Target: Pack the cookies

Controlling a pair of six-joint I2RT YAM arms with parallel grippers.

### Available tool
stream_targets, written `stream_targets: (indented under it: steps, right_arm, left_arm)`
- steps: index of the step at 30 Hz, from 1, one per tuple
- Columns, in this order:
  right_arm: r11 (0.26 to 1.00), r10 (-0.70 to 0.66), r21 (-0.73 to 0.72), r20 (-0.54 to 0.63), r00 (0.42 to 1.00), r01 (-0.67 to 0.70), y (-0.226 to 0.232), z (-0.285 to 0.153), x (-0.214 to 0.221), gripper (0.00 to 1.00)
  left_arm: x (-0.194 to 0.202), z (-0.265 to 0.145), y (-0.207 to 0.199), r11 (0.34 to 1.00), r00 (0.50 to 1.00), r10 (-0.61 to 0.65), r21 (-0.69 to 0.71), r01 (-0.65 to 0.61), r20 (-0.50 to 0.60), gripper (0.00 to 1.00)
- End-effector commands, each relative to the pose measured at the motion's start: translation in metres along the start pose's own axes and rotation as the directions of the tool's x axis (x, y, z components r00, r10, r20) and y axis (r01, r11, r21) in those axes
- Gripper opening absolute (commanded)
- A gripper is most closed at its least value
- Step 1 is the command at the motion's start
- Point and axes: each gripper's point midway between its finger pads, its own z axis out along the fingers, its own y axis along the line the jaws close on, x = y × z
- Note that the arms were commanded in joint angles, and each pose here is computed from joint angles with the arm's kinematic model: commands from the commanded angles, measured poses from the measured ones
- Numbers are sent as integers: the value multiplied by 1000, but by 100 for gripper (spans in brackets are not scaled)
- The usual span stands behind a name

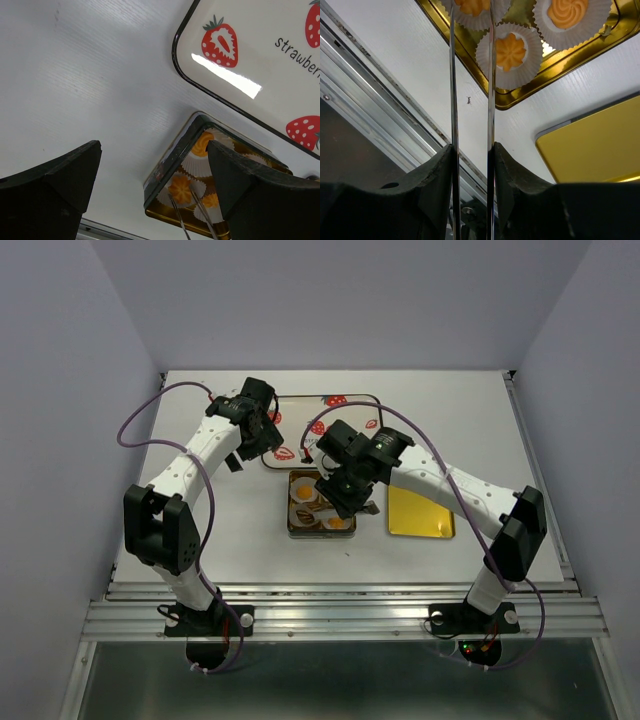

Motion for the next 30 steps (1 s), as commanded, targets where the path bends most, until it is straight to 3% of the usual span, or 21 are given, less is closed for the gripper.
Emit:
stream_targets:
  steps: [1, 16, 30]
  right_arm:
    - [1000, -7, 11, 85, 996, 6, 2, -6, -23, 38]
    - [999, 32, 20, 71, 997, -33, 1, -1, -23, 40]
    - [999, 29, 14, 70, 997, -31, 6, -2, -25, 48]
  left_arm:
    - [-7, -18, 4, 1000, 999, 13, 21, -13, 38, 99]
    - [-10, -20, 7, 1000, 998, 21, 7, -21, 52, 99]
    - [-14, -21, 8, 1000, 998, 26, 2, -26, 61, 99]
